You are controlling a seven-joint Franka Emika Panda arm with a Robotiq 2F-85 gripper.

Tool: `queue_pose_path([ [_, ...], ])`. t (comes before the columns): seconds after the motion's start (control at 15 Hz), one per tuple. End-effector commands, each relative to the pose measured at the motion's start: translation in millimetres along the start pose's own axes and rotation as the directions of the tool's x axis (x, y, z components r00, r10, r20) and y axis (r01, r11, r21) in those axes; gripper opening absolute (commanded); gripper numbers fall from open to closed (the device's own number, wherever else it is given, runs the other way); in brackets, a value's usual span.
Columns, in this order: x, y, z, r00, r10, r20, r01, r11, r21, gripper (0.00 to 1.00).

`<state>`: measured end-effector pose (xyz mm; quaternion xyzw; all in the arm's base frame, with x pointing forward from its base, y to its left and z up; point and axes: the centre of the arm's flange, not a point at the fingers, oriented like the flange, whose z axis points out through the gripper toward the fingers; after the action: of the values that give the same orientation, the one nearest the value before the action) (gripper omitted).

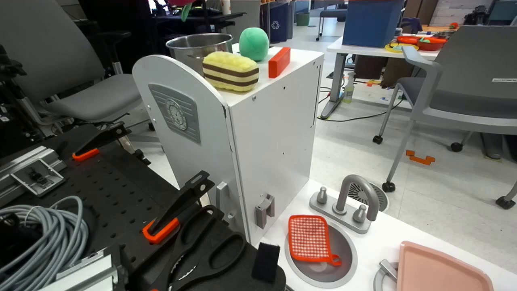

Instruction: Pick up the pink plush toy from the counter and put it on the pot

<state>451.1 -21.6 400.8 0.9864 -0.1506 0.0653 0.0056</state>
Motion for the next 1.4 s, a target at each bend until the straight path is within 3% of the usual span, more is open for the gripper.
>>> queue_pose_path([
  [0.0,-3,-12,10,1.000,-0.015,0.001,0.015,1.000,0.009,0.01],
  [0.27,-1,-21,15,0.999,-0.022,-0.027,0.022,1.000,0.002,0.01],
  [0.33,-1,-23,15,0.999,-0.023,-0.034,0.023,1.000,0.003,0.27],
  [1.0,-11,-15,23,0.995,-0.082,-0.048,0.079,0.995,-0.063,0.98],
  [1.33,-25,2,52,0.990,-0.135,0.033,0.139,0.978,-0.153,1.00],
])
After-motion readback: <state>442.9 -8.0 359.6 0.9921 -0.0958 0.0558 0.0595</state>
